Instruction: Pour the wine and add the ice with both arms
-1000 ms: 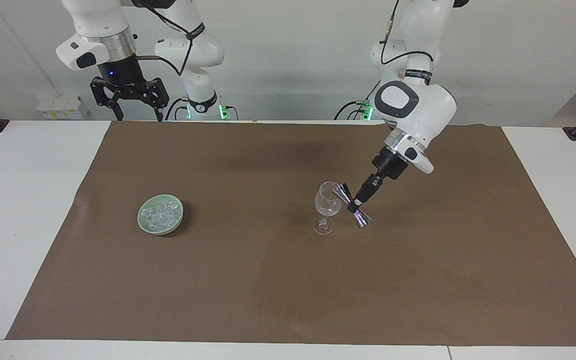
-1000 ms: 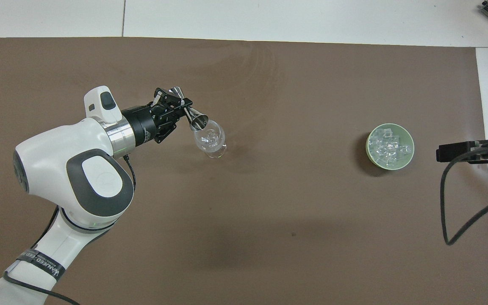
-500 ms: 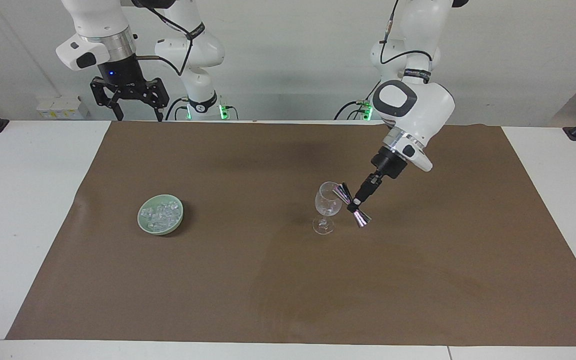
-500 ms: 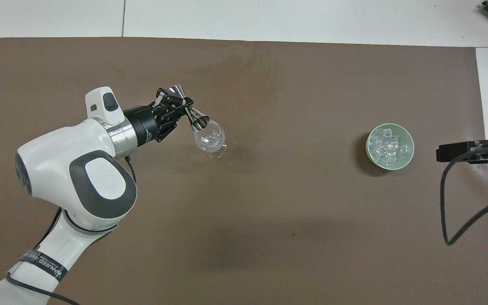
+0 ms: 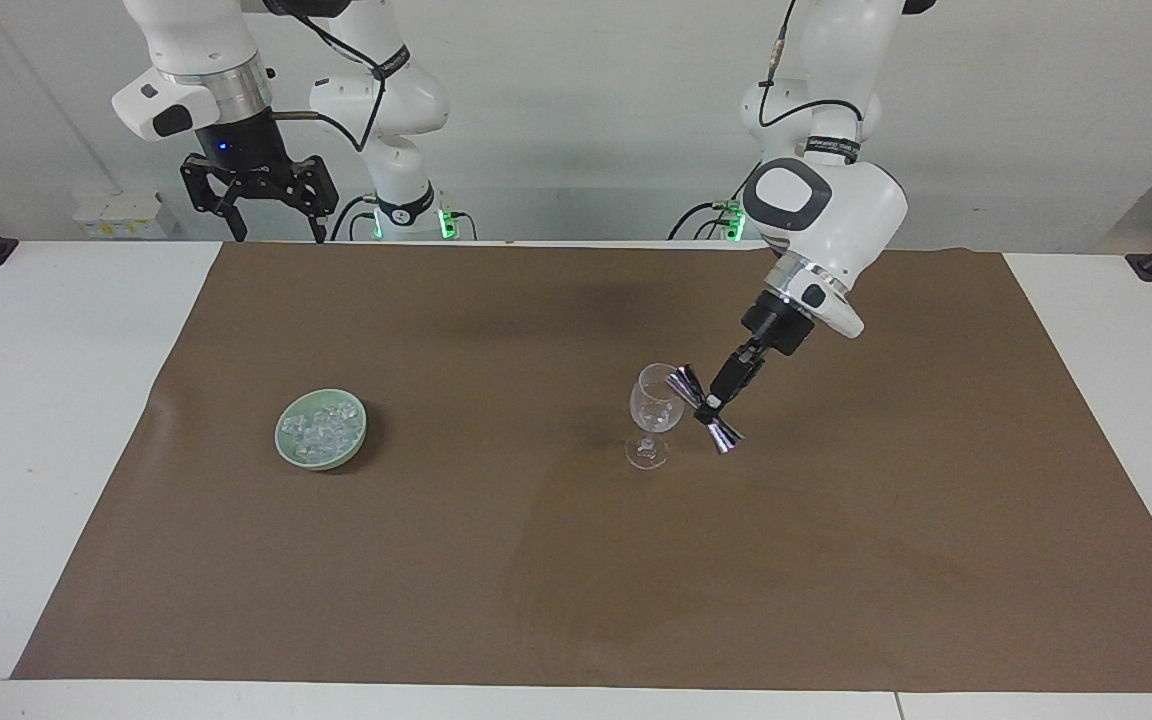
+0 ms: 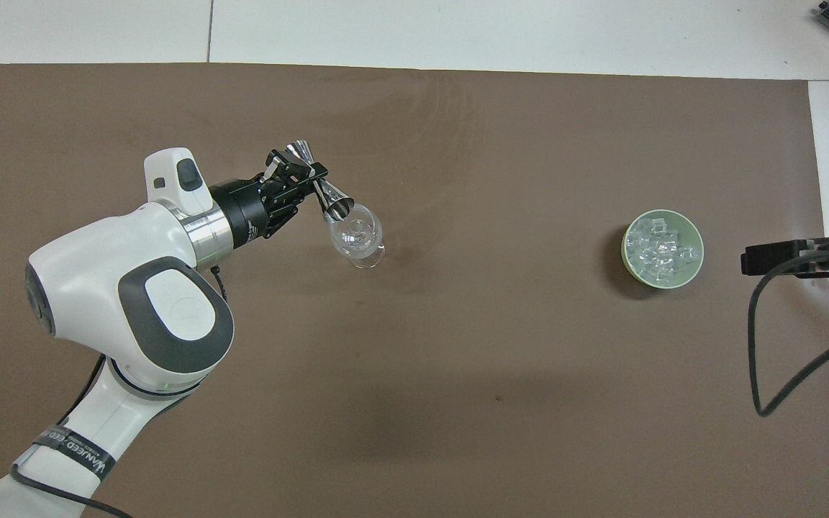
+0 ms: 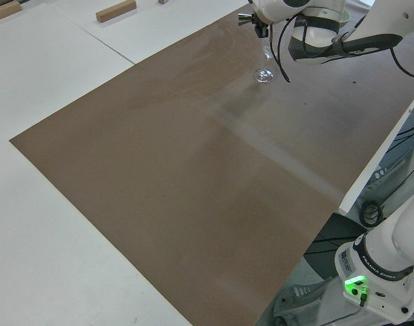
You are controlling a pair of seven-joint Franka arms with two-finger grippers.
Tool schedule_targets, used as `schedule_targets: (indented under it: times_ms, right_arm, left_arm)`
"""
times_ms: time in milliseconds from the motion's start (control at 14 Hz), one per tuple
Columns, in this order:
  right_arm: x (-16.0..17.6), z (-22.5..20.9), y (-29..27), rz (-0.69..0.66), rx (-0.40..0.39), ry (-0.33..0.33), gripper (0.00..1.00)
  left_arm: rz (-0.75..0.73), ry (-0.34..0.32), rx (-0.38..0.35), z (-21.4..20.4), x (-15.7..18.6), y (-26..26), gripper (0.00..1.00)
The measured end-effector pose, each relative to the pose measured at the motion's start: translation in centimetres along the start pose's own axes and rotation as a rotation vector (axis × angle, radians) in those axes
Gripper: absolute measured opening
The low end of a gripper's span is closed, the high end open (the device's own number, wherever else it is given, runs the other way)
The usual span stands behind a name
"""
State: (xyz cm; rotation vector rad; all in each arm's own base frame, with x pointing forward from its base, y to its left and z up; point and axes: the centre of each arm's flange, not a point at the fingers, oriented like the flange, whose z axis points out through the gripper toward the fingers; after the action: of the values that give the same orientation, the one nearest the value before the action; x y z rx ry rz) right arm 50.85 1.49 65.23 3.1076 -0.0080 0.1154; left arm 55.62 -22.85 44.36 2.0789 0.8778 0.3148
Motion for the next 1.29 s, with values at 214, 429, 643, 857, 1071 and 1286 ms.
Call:
schedule_targets:
  times_ms: [214,429,643,857,1071,1286]
  right_arm:
    - [0.00,0.00,0.00,0.000,0.000,0.000,1.00]
    - [0.00,0.00,0.00,0.000,0.000,0.000,1.00]
    - [0.00,0.00,0.00,0.000,0.000,0.000,1.00]
    - [0.00,0.00,0.00,0.000,0.000,0.000,1.00]
    - [0.00,0.00,0.00,0.000,0.000,0.000,1.00]
    - [0.00,0.00,0.00,0.000,0.000,0.000,1.00]
  left_arm:
    - [0.035,0.006,-0.003,0.04,-0.27,0.12,0.22]
    - [0.062,0.017,-0.007,0.10,-0.64,0.30,0.22]
    - [0.113,0.022,-0.008,0.09,-0.72,0.36,0.22]
    - [0.147,0.025,-0.009,0.05,-0.69,0.40,0.22]
    - [0.168,0.028,-0.012,-0.02,-0.67,0.58,0.22]
    - [0.213,0.027,-0.012,-0.02,-0.79,0.66,0.22]
